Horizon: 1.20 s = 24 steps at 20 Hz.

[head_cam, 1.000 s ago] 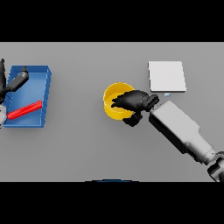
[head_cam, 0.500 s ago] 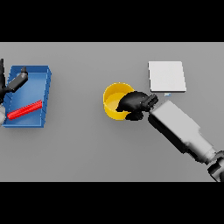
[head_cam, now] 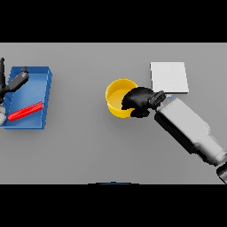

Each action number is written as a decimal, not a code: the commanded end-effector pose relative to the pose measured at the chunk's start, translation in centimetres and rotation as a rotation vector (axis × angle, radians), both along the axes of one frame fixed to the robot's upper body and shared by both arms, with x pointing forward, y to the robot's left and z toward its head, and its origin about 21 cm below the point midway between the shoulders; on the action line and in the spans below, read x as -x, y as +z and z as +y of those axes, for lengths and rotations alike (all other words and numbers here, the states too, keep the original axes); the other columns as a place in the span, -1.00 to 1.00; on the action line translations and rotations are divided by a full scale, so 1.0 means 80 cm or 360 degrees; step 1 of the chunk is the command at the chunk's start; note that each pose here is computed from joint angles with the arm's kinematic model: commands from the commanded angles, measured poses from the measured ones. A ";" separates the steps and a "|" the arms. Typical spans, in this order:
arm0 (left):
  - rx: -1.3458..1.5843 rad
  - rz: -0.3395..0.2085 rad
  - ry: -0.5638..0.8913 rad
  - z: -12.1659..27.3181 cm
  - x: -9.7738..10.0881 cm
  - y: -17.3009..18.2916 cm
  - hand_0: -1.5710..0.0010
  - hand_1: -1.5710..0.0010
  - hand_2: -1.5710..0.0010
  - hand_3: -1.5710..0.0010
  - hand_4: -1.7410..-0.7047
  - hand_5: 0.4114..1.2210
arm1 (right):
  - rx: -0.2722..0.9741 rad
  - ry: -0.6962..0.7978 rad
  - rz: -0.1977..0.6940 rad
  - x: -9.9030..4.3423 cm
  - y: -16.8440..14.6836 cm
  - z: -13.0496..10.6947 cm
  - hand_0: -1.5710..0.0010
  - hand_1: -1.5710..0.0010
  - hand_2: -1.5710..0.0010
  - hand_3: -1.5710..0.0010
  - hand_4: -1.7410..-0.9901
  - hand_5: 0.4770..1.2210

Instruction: Pick up the red beaker and tilt it to pour out 1 green nut into yellow bowl. Pick up the yellow bowl and place it on the metallic measuring scale.

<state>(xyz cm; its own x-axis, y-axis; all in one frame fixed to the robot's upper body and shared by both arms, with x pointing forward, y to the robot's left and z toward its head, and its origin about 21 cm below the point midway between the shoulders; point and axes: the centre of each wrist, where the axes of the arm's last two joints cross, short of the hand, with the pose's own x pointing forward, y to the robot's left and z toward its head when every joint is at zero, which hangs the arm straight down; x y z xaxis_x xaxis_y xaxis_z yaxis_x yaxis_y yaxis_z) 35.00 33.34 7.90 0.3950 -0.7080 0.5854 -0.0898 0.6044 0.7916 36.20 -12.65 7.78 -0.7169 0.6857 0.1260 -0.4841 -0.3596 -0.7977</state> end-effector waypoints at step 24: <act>0.0000 -0.0005 0.0032 0.006 0.003 0.009 1.00 1.00 1.00 1.00 0.95 -0.31 | -0.0101 -0.0621 -0.0370 -0.074 0.062 -0.143 -1.00 -1.00 -0.92 -0.50 -1.00 1.00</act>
<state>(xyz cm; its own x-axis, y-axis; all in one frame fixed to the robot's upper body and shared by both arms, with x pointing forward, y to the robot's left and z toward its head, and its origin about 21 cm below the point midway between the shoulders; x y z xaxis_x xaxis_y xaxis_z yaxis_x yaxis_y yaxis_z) 34.79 33.82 8.64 0.4076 -0.6999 0.5864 -0.1045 0.6022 0.7915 42.10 -24.10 12.66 -0.4169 0.9080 0.0402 -0.3803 -0.1341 -0.9151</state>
